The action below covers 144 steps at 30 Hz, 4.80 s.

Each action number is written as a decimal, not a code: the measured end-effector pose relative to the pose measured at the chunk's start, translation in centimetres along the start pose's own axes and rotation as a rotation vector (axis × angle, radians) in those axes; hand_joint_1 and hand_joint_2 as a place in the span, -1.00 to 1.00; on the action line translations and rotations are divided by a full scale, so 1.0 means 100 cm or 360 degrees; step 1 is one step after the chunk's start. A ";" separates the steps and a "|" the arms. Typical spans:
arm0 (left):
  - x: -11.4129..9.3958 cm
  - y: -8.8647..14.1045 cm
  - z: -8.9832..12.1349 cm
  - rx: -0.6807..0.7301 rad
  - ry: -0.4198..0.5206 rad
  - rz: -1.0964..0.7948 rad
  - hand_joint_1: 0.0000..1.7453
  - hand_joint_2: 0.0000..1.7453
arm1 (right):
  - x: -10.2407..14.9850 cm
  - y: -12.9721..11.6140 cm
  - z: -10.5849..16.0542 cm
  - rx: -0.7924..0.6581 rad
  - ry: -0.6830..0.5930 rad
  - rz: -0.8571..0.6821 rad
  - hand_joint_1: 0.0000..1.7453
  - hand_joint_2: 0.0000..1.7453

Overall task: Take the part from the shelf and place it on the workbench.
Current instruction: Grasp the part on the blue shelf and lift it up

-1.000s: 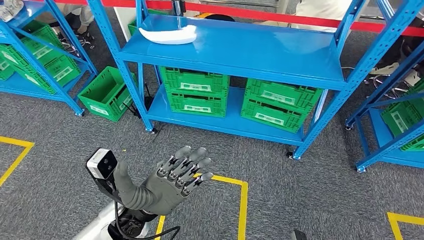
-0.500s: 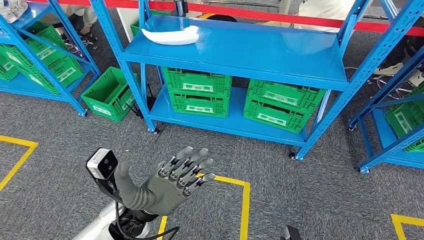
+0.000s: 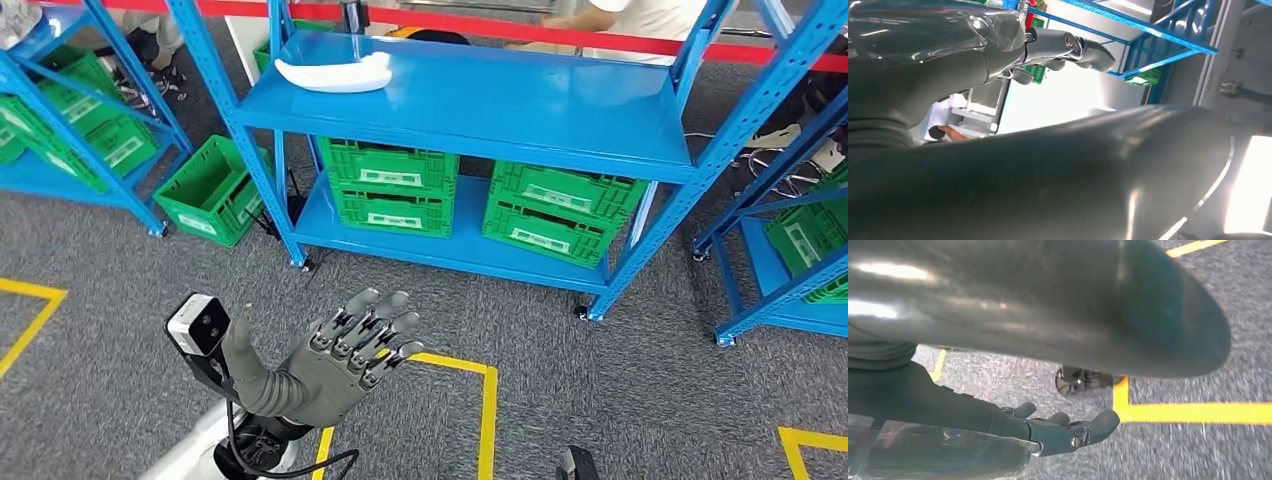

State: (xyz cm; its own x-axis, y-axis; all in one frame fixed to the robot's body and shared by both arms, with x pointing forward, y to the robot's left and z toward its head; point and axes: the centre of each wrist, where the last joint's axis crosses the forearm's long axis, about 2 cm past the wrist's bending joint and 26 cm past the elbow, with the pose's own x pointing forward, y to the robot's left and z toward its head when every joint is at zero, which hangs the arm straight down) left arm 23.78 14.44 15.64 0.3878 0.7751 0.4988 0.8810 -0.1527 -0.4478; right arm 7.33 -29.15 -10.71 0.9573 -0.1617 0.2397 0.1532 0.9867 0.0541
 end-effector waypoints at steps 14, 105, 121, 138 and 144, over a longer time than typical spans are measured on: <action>0.002 0.001 0.003 0.0010 0.0000 -0.0011 -1.00 -1.00 | 0.009 0.000 -0.001 -0.0001 -0.0003 0.0037 -1.00 -1.00; 0.003 0.000 0.008 0.0025 -0.0023 -0.0064 -1.00 -1.00 | 0.013 0.001 -0.001 -0.0015 0.0102 0.0139 -1.00 -1.00; 0.002 -0.002 0.006 0.0020 0.0004 -0.0048 -1.00 -1.00 | 0.001 -0.004 0.000 0.0013 0.0120 0.0143 -1.00 -1.00; -0.008 0.001 -0.006 -0.0034 -0.0018 0.0048 -1.00 -1.00 | -0.013 -0.023 0.002 -0.0025 0.0126 0.0160 -1.00 -1.00; -0.007 0.004 -0.008 -0.0037 -0.0016 0.0039 -1.00 -1.00 | -0.013 -0.021 0.002 -0.0018 0.0140 0.0169 -1.00 -1.00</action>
State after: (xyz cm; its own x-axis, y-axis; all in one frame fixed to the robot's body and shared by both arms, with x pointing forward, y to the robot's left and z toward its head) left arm 24.07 13.34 15.74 0.4067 0.7772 0.4802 0.8774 -0.1858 -0.4423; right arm 5.76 -30.98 -10.93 0.9860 -0.0550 0.1577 0.0522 0.9984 0.0218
